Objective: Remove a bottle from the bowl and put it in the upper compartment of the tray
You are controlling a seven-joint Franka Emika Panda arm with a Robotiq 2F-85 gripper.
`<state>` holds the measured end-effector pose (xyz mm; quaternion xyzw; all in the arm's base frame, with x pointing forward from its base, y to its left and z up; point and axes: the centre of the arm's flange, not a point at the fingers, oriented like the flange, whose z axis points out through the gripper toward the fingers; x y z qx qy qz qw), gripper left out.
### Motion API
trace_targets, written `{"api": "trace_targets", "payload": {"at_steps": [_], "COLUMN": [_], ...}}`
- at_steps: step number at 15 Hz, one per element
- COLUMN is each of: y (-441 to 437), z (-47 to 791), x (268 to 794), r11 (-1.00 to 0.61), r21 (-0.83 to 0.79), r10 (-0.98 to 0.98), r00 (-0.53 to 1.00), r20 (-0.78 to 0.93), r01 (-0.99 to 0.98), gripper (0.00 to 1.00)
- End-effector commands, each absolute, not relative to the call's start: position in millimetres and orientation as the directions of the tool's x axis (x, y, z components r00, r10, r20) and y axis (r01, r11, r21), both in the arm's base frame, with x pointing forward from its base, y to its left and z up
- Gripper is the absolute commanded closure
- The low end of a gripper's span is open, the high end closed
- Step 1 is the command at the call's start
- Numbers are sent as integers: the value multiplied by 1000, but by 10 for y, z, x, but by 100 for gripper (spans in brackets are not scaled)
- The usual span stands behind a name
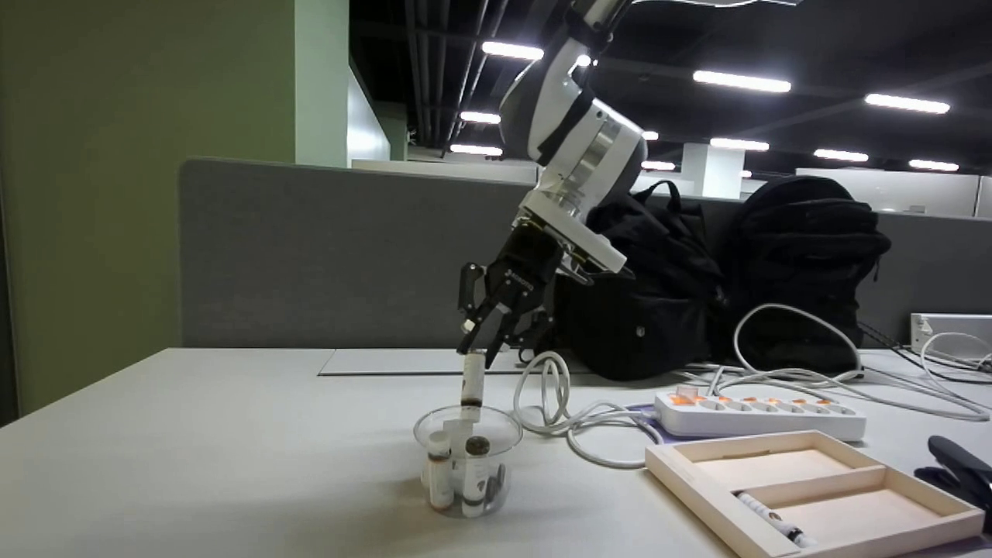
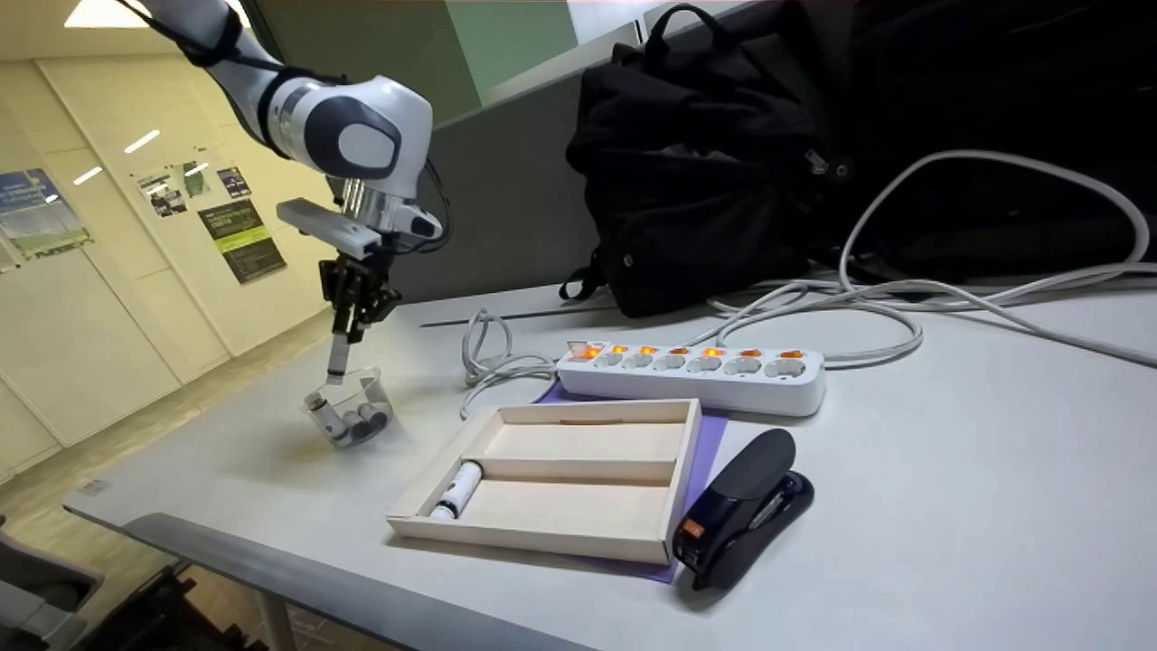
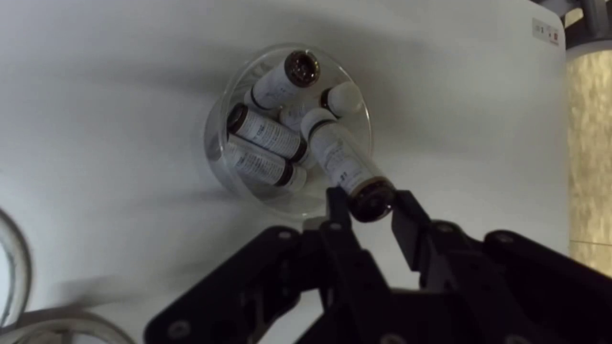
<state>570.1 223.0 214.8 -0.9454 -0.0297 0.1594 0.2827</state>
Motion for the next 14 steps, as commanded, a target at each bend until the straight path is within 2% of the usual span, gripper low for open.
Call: {"api": "trace_targets", "payload": {"at_steps": [1, 5, 10, 14], "y": [1715, 1241, 726, 594], "z": [2462, 2668, 2570, 2321], "x": [5702, 5946, 6205, 6267], "r11": [-803, -784, -837, -898], "r21": [-592, -616, -521, -383], "r10": [60, -28, -153, -169], "r00": [982, 995, 985, 973], "r20": [-180, -98, -74, -159], "r01": [-59, -82, -169, -219], "gripper": [93, 93, 93, 93]}}
